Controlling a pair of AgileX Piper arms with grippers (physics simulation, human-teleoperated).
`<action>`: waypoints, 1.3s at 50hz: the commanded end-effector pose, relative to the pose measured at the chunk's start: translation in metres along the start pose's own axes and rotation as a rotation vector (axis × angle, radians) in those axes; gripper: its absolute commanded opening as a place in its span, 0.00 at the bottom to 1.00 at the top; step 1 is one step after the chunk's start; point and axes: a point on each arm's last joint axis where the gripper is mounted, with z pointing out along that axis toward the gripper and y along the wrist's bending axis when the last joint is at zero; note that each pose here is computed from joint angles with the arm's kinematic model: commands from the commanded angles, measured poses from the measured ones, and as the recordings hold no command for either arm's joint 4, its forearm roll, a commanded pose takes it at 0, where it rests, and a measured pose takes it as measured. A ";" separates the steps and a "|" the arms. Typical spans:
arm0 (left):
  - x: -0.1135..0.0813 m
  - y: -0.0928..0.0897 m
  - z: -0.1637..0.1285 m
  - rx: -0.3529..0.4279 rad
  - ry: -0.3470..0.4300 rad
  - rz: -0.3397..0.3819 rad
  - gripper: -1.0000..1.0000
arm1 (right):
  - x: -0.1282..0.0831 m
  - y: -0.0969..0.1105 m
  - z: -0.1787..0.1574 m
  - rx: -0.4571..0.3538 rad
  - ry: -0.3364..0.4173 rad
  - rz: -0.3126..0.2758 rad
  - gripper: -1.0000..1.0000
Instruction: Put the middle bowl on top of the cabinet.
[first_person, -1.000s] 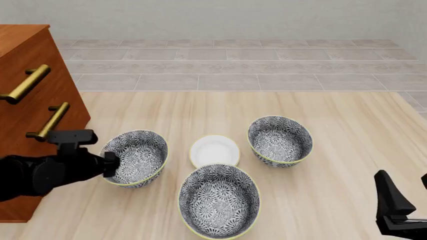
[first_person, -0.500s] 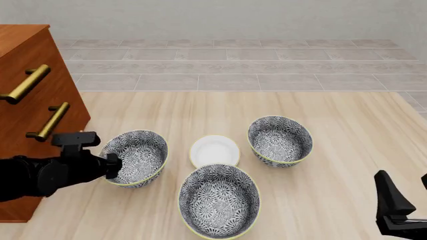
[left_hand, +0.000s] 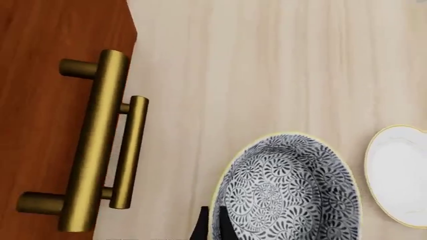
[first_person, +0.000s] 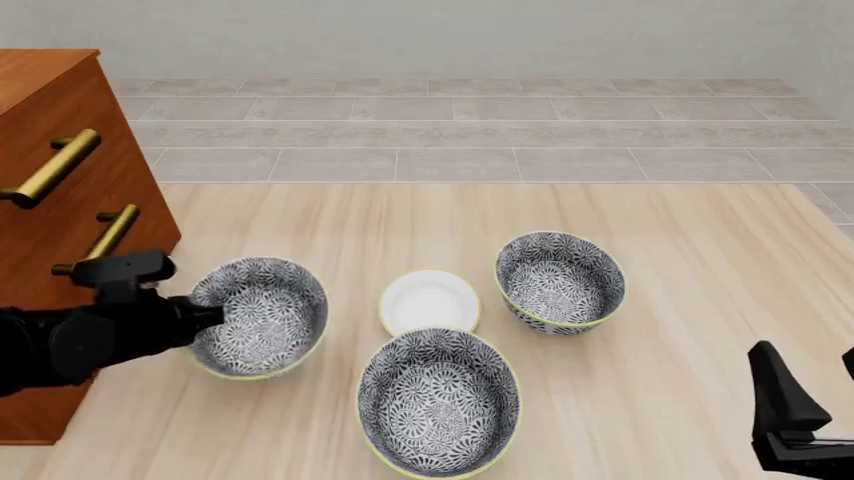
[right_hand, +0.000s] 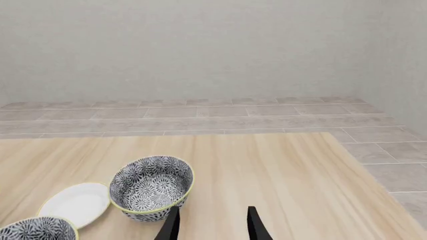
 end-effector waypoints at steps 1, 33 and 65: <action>-0.009 0.001 -0.018 -0.002 -0.040 0.048 0.00 | 0.000 0.000 0.000 0.001 -0.001 0.000 1.00; -0.027 -0.019 -0.089 0.092 -0.195 0.009 0.00 | -0.001 0.000 0.000 -0.001 -0.003 0.001 1.00; -0.034 -0.022 -0.115 0.111 -0.246 0.020 0.00 | -0.002 0.000 0.000 -0.003 -0.007 0.002 1.00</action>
